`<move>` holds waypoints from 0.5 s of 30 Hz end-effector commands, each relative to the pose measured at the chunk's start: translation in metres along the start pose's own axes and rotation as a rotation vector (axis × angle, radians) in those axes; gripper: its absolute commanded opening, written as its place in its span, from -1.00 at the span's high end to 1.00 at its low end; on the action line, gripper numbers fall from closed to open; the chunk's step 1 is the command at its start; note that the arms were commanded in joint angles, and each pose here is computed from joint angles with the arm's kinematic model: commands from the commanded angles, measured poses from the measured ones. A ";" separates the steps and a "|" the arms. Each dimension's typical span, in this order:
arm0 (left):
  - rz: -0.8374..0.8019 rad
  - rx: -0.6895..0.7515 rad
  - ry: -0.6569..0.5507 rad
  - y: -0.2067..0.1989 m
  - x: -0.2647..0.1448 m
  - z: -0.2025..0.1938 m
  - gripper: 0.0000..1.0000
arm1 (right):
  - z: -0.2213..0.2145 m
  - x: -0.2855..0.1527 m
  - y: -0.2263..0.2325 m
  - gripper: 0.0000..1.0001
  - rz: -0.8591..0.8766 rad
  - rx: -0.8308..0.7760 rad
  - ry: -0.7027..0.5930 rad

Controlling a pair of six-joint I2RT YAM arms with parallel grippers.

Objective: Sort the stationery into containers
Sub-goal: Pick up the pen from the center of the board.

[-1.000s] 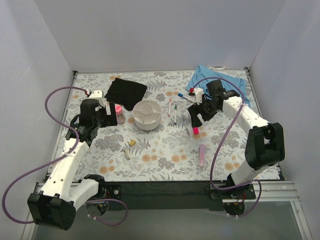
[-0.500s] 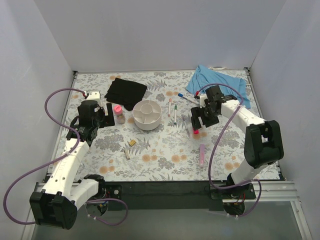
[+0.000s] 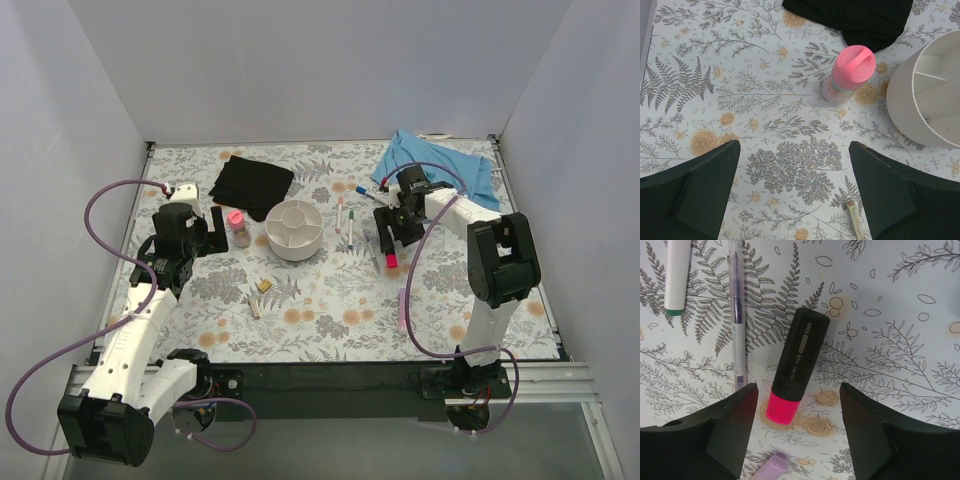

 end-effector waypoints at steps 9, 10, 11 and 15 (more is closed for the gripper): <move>0.017 -0.001 -0.045 0.004 0.000 0.008 -0.83 | -0.001 0.030 0.014 -0.08 -0.061 -0.061 0.076; 0.018 -0.001 -0.046 0.004 0.001 0.008 -0.83 | -0.007 0.033 0.016 -0.06 -0.070 -0.061 0.093; 0.018 -0.005 -0.053 0.005 0.001 0.009 -0.84 | -0.009 0.035 0.018 -0.04 -0.074 -0.064 0.101; 0.021 -0.023 -0.053 0.007 0.004 0.009 -0.84 | -0.028 0.047 0.022 0.15 -0.141 -0.100 0.169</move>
Point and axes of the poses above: each gripper's point midway between its finger pads, its own x axis out along the fingers, its own y axis along the line the jaws close on, z = x × y, the point moved 7 cm from there along -x, back along the fingers, and after that the axes turned 13 degrees about -x, right-handed, at the moved point
